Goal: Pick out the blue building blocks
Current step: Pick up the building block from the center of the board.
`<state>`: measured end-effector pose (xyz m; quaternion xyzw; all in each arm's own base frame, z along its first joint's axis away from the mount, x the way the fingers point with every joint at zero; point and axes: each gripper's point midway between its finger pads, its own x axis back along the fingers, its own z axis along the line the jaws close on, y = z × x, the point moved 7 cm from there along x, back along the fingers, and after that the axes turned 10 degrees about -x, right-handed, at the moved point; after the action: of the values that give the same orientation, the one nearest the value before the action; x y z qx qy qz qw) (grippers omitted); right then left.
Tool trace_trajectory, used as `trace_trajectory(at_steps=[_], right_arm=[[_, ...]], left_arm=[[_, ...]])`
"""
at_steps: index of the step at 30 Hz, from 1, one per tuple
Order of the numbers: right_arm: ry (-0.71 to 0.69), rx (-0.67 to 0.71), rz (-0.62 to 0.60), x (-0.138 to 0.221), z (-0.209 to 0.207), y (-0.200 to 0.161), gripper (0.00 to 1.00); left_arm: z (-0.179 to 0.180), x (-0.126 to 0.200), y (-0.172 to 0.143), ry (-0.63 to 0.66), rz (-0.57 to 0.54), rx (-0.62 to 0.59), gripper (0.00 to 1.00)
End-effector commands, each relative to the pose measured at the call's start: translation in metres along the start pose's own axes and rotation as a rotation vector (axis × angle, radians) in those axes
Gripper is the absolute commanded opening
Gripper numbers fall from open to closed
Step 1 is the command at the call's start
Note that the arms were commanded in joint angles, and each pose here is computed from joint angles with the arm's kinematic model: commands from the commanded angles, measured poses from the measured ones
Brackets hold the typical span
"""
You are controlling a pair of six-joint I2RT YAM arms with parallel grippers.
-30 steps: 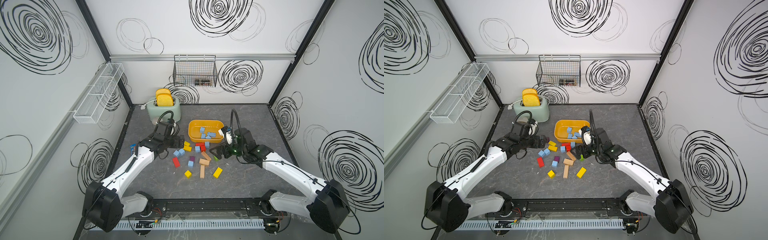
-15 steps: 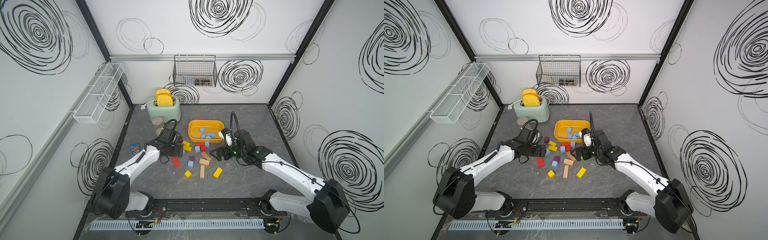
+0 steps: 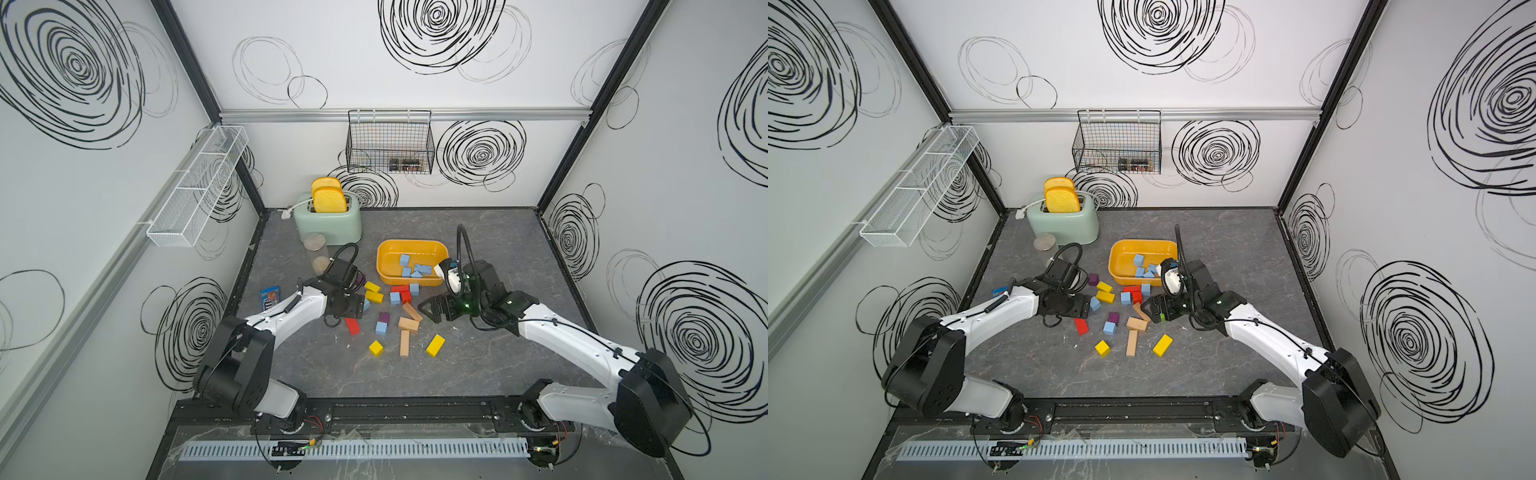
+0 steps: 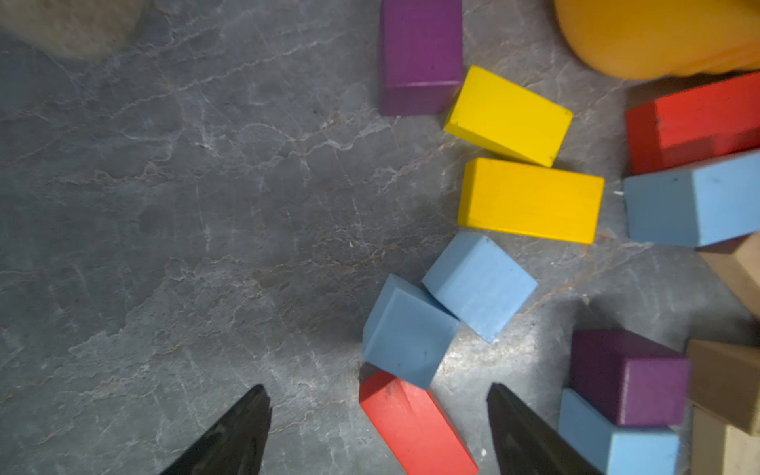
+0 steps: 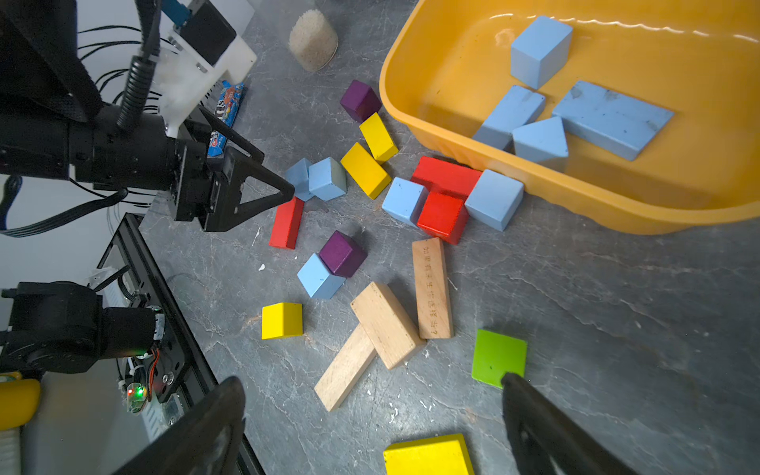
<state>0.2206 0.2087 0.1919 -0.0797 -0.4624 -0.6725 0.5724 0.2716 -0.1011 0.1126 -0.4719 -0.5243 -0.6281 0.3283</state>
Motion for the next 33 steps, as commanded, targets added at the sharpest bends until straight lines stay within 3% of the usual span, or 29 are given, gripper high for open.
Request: trace_trajectory(at_steps=[1,33], right_arm=[[0.015,0.015,-0.004,-0.003,0.003,0.003,0.98],[-0.038,0.013,0.029,-0.020,-0.002,0.015,0.98]], left_arm=[[0.001,-0.006,0.003,0.009,-0.007,-0.014,0.85],[0.005,-0.034,0.025,-0.052,-0.011,0.031,0.55]])
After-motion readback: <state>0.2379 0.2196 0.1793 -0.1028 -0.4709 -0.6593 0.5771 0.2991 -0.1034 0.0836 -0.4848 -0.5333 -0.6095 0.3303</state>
